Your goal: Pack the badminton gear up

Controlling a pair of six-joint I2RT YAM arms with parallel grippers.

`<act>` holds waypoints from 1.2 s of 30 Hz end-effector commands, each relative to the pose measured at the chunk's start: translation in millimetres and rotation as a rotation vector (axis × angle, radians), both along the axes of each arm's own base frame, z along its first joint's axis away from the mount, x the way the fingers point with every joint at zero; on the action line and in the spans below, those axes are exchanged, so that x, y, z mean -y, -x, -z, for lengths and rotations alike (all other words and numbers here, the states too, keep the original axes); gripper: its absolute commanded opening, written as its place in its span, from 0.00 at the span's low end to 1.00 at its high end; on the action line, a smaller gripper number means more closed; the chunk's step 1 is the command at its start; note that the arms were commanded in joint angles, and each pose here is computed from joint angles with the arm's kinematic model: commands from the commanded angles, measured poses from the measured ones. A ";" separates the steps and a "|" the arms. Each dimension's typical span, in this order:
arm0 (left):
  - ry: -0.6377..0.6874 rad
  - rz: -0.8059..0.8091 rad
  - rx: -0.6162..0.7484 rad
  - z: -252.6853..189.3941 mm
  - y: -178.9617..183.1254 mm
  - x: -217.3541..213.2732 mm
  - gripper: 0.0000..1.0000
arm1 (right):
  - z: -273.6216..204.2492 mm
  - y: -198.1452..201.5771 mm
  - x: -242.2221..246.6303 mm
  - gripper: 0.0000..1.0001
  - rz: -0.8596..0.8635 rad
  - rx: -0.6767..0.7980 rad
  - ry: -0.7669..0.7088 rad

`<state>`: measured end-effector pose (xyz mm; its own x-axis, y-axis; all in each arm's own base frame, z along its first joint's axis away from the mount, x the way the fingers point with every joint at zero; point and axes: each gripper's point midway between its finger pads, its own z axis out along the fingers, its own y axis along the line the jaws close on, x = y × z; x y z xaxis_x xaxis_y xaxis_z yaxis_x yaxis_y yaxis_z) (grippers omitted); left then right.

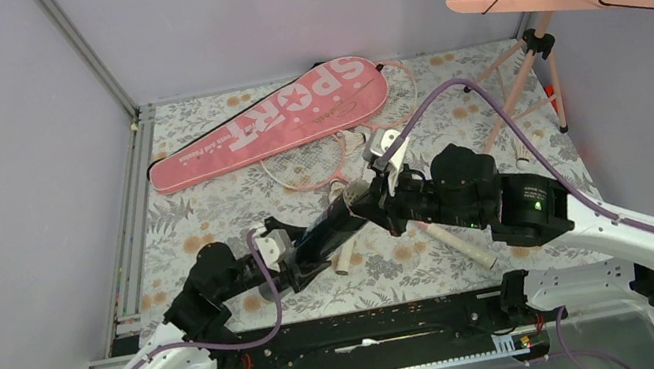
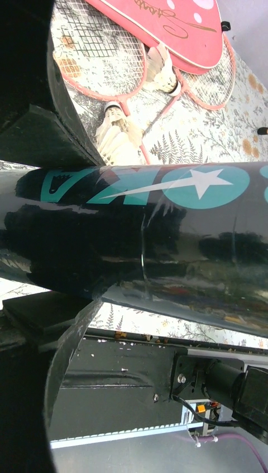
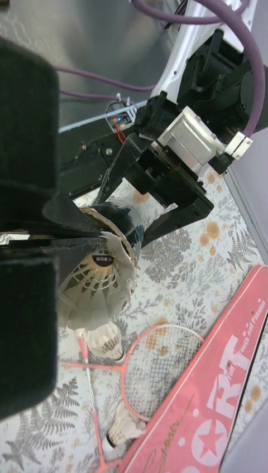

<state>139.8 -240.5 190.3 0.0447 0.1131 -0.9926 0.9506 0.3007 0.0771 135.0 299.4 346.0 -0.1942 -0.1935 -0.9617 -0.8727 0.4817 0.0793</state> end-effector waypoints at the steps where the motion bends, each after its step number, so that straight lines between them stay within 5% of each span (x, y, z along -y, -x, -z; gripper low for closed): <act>1: 0.077 0.052 0.066 -25.6 5.7 6.7 0.40 | 0.0 13.6 -5.7 0.00 -0.030 -0.105 -0.047; 19: 0.157 0.105 0.150 -38.6 22.7 1.7 0.37 | 39.8 53.2 -32.2 0.00 -0.220 -0.347 0.041; 25: 0.151 0.050 0.128 -38.9 12.6 0.3 0.36 | 34.2 46.2 -27.2 0.26 -0.191 -0.316 0.071; 33: 0.169 -0.054 0.142 -47.2 -1.6 -8.6 0.36 | -39.4 16.5 19.2 0.55 -0.022 -0.091 -0.033; 36: 0.189 -0.109 0.152 -51.6 -8.3 -14.1 0.36 | -66.6 4.8 44.6 0.81 0.073 -0.001 -0.078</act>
